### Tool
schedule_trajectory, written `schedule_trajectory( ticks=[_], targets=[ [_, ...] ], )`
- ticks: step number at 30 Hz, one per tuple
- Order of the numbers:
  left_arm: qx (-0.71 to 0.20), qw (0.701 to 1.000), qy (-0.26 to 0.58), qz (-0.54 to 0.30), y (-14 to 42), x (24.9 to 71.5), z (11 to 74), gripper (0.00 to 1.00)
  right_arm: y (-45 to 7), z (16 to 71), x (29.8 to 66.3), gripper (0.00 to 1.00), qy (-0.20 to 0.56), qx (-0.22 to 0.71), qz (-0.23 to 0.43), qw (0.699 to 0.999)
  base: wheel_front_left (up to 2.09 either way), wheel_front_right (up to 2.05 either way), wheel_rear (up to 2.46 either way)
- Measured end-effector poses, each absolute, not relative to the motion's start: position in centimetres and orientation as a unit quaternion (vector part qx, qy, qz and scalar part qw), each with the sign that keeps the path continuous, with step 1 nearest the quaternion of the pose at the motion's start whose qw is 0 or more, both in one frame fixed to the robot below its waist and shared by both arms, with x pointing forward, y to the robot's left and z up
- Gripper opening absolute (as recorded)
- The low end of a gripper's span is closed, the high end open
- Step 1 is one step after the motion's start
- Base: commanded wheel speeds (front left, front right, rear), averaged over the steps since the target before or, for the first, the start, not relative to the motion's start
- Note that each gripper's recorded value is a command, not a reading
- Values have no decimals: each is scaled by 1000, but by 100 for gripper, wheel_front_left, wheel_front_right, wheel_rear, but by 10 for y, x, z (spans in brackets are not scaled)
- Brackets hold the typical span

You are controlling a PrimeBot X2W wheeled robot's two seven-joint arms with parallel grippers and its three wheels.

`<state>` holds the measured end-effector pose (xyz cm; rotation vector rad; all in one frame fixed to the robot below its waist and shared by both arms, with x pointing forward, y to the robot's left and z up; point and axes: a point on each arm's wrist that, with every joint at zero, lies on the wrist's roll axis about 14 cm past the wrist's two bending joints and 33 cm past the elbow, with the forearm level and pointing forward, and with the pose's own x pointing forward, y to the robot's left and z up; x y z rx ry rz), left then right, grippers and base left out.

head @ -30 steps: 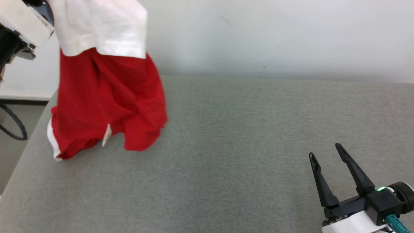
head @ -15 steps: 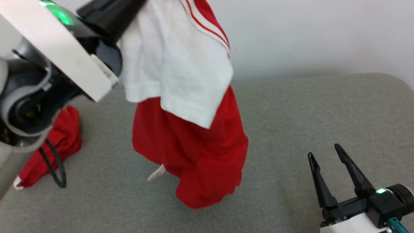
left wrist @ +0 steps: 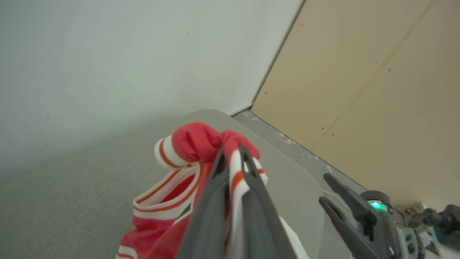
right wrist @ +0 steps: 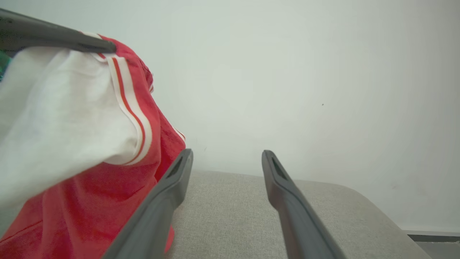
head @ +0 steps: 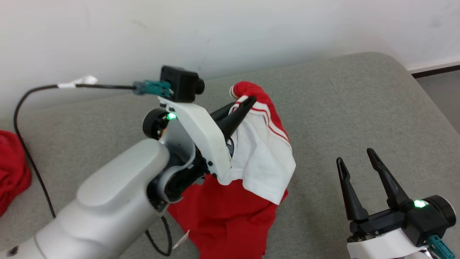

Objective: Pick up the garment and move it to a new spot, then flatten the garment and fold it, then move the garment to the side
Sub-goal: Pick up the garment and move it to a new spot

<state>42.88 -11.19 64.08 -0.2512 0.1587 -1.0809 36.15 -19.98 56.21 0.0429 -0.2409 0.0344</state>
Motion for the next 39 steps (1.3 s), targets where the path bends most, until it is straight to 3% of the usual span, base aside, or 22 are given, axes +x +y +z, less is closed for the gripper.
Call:
schedule_trajectory(
  ticks=[3,9,10,11,12,19,22,26,32,39],
  targets=[
    [-102,853,103,-500,-135,435,597,0,-209,562,360,100,-119,20,1,993,0,0,0],
    [-150,822,168,-523,-192,404,548,0,-222,554,356,100,-105,19,-26,994,0,0,0],
    [-161,818,173,-525,-199,400,546,18,-223,553,356,100,-104,19,-27,994,0,0,0],
    [-173,813,178,-526,-204,396,544,49,-223,552,356,100,-103,19,-29,994,0,0,0],
    [-182,809,185,-527,-207,393,542,100,-224,552,355,100,-102,19,-31,994,0,0,0],
    [-268,781,192,-530,-210,385,566,100,-221,552,358,100,-104,23,-27,994,0,0,0],
    [-270,790,154,-528,-205,383,581,100,-219,554,359,100,-108,24,-23,994,0,0,0],
    [-225,840,82,-486,-170,403,578,100,-215,554,358,100,-110,23,-13,994,0,0,0],
    [-161,918,54,-357,-75,433,544,100,-206,555,357,100,-111,14,9,994,0,0,0],
    [-127,971,24,-199,40,428,524,100,-195,550,356,100,-104,4,37,994,0,0,0]
  ],
)
